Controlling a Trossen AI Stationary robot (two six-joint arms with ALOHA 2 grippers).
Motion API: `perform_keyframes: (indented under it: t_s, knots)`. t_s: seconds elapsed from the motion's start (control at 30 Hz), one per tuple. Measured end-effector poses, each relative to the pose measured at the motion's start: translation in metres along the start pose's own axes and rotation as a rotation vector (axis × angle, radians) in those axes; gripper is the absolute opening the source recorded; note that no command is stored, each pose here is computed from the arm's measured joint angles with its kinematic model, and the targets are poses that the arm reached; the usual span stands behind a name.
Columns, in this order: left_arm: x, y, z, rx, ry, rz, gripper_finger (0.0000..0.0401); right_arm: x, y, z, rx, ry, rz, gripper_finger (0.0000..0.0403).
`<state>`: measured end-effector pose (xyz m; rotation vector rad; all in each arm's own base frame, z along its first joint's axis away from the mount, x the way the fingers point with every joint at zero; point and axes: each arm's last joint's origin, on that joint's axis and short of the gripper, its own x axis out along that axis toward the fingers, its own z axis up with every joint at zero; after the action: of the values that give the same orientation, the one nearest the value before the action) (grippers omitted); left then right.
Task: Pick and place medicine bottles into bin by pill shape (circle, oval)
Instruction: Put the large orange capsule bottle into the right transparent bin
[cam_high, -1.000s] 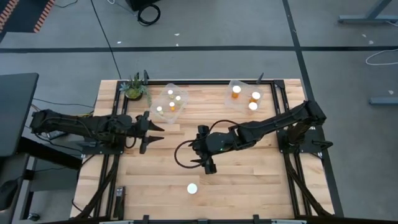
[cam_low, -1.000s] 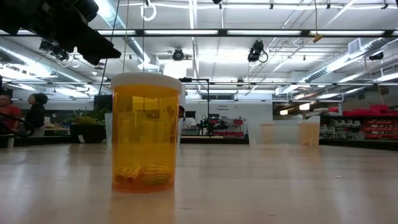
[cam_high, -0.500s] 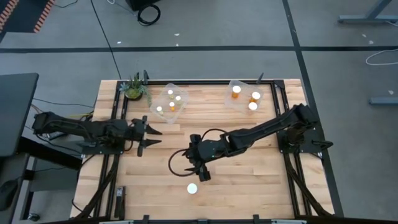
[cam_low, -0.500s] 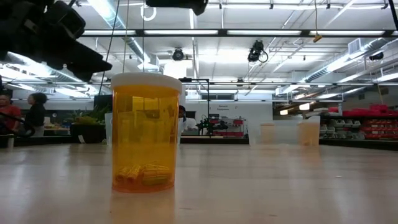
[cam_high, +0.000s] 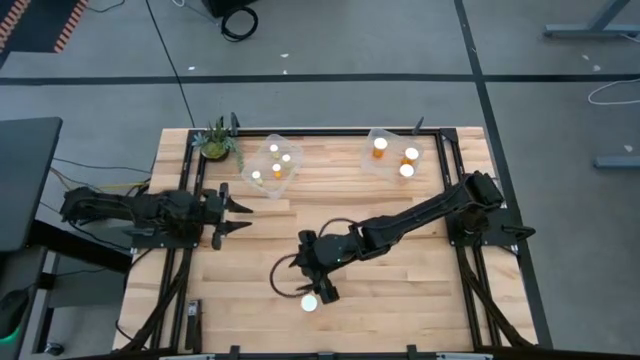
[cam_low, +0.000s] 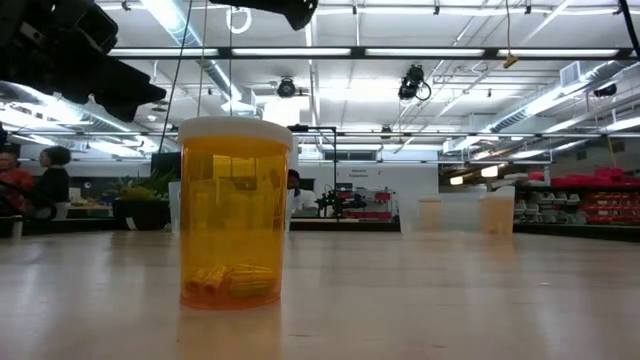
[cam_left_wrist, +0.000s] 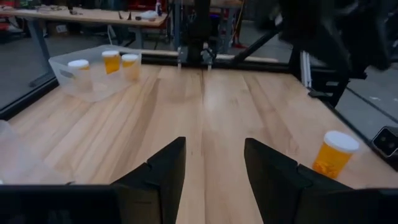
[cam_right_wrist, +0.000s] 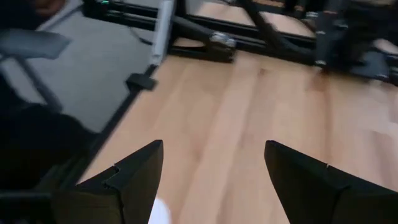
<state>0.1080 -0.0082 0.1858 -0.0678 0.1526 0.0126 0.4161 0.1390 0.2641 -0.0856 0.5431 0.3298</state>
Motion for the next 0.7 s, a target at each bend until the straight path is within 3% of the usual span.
perform_keyframes:
  t_s: [0.23, 0.5, 0.7]
  knots:
    - [-0.008, 0.0, 0.0, -0.003, -0.027, -0.006, 0.0171, 0.023, 0.015, -0.015, -0.086, 0.018, 0.072, 0.0287]
    - [-0.005, 0.0, -0.02, -0.048, -0.083, -0.033, 0.0171, 0.05, 0.01, -0.037, -0.074, 0.073, 0.106, 0.0287]
    - [-0.006, -0.001, -0.02, -0.019, -0.144, -0.05, 0.0171, 0.058, 0.016, -0.044, -0.081, 0.066, 0.213, 0.0287]
